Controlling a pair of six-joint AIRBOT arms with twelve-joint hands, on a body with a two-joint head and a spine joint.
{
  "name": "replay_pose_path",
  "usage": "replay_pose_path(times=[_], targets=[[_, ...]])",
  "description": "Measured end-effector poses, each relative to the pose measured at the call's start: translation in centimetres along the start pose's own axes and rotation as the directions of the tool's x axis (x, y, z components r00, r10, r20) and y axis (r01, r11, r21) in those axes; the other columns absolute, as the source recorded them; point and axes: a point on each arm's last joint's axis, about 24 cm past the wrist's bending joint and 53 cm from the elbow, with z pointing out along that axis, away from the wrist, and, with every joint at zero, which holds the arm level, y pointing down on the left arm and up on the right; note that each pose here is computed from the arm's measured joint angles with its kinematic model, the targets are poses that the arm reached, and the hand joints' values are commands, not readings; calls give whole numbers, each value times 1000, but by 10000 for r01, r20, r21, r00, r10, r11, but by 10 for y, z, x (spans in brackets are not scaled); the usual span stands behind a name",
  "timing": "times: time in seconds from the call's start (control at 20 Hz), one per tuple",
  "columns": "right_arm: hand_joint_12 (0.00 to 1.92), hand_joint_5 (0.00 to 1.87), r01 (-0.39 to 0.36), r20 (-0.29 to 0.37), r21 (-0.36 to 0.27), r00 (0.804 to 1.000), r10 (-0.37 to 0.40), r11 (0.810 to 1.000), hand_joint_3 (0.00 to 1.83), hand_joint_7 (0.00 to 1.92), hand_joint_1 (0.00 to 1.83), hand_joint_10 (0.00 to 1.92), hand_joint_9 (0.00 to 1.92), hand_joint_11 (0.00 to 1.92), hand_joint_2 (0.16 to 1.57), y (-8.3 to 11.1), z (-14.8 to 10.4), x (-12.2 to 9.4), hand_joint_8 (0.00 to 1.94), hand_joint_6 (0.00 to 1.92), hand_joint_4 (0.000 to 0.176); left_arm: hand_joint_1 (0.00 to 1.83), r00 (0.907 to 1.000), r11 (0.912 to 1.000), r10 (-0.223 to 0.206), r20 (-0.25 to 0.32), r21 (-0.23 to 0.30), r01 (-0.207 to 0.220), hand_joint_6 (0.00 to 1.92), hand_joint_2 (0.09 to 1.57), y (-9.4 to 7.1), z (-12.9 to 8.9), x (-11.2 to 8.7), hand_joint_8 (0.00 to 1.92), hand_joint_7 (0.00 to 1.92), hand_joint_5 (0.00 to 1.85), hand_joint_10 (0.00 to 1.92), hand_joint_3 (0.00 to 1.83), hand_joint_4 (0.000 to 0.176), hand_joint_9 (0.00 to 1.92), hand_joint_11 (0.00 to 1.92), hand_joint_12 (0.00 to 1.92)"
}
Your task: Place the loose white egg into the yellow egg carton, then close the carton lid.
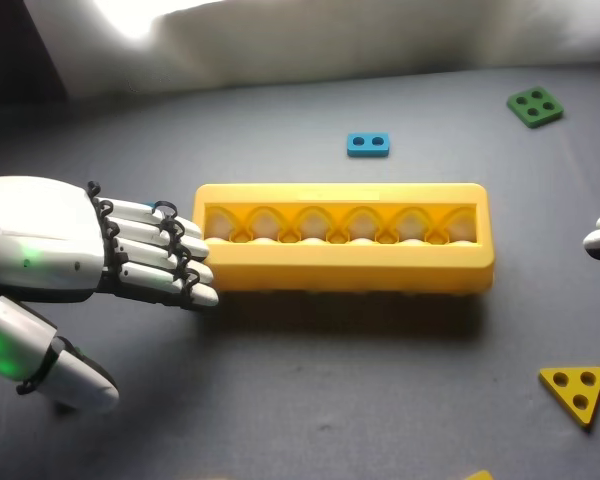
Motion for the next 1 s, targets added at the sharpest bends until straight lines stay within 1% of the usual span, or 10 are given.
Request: replay_pose_path(times=[0.05,0.1,0.45,0.55,0.65,0.7,0.85,0.9,0.95,1.0], targets=[[276,174,0,3,-2,10000,0,10000,2,150,508,1,120,7,799,0,0,0,1,1,0,0,10000,10000,-9,7,-15,9,3,1166,0,0,0,6,159,153,8,4,0,137,22,169],[291,178,4,0,0,10000,-4,10000,0,157,508,2,125,1,797,0,0,0,4,3,0,0,10000,10000,-18,31,-35,18,5,1166,1,0,0,8,167,159,9,4,0,142,23,170],[272,157,11,-54,-64,10000,-12,10000,0,129,531,0,91,0,798,3,1,2,0,0,0,0,9998,9998,171,-31,84,-171,0,1166,-1,-4,-1,0,151,132,0,1,0,126,5,179],[259,141,52,-60,-40,10000,-52,10000,5,120,505,0,81,0,813,2,1,3,0,0,0,0,9989,9986,432,-199,329,-425,0,1154,-7,-19,-1,0,142,121,0,0,0,124,3,182],[200,93,59,-60,-35,10000,-59,10000,3,71,504,0,52,0,827,2,1,3,0,0,0,0,9981,9979,595,-142,263,-591,4,1150,-7,-35,-4,5,152,127,2,0,0,128,5,186],[177,88,52,-67,-49,10000,-53,10000,2,67,515,0,49,0,827,3,1,3,0,0,0,0,9967,9966,812,-82,174,-810,4,1155,-7,-44,-7,5,154,130,1,0,0,127,2,186],[229,122,62,-78,-55,9999,-63,10000,2,86,476,0,64,0,834,3,1,3,1,3,0,0,9921,9914,1252,31,384,-1253,1,1153,-19,-64,-13,1,129,115,0,0,0,96,0,146],[261,132,76,-80,-49,9999,-77,10000,1,99,469,2,74,0,832,3,1,3,3,3,0,0,9899,9876,1417,56,678,-1417,0,1150,-29,-68,-13,0,122,111,0,0,0,90,0,125],[264,135,162,-100,-38,9998,-162,9999,0,103,452,1,73,0,831,3,1,4,3,3,0,0,9855,9805,1693,92,993,-1694,0,1146,-40,-73,-14,0,112,102,0,0,0,82,0,97],[227,112,333,-107,-43,9994,-333,9994,2,86,426,0,56,0,838,3,1,4,1,1,0,0,9836,9767,1794,162,1172,-1801,5,1146,-48,-76,-16,4,118,112,4,0,0,89,8,95]])
